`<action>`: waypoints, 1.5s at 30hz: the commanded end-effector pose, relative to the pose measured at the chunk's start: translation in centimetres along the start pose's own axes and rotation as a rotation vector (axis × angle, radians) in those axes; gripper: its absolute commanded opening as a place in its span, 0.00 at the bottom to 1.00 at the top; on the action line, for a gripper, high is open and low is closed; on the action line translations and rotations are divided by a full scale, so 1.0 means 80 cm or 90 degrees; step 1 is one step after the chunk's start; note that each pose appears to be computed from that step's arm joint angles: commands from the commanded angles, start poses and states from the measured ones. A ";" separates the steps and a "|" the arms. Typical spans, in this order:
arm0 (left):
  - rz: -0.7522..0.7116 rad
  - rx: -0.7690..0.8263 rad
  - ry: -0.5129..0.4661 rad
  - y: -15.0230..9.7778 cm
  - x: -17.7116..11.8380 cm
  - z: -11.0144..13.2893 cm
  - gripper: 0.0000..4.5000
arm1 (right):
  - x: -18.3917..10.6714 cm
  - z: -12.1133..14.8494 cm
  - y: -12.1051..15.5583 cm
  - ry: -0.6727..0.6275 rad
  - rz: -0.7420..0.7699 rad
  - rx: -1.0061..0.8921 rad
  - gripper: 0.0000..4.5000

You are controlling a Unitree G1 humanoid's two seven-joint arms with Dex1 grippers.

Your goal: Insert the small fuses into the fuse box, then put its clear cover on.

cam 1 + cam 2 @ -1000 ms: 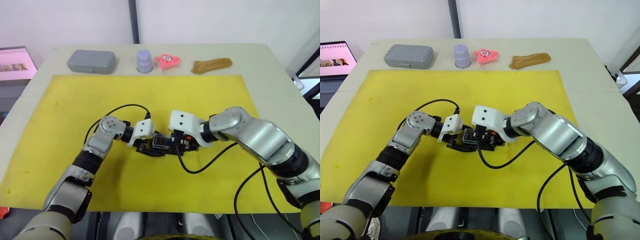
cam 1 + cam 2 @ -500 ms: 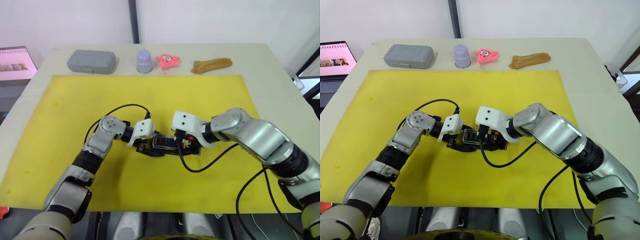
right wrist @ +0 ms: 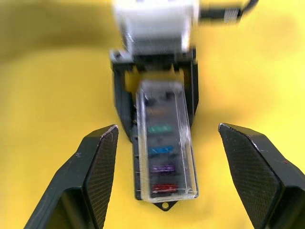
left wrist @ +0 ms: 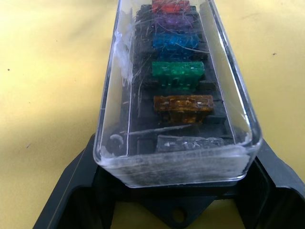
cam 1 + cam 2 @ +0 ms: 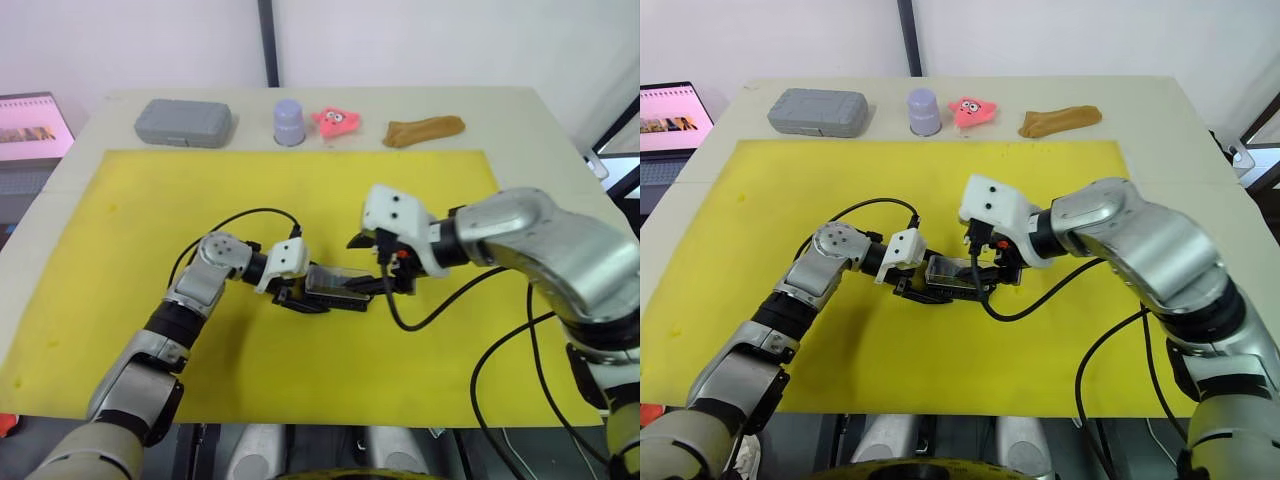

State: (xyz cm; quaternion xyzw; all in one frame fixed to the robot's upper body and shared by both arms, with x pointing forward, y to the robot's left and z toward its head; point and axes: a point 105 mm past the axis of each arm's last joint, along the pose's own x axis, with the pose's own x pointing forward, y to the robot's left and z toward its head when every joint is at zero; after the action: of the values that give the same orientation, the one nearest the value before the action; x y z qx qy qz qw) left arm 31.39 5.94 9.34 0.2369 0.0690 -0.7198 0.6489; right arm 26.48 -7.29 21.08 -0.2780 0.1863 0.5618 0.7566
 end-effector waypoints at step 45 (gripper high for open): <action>0.004 -0.028 0.045 -0.002 0.000 -0.021 0.57 | 0.071 -0.075 0.035 -0.038 0.001 0.095 0.01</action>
State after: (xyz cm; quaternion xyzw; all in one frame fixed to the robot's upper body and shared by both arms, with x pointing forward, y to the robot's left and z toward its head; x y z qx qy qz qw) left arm 31.53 6.09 8.56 0.2450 0.0878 -0.7181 0.6455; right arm 26.95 -6.35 14.04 -0.2025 0.1668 0.5376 0.8013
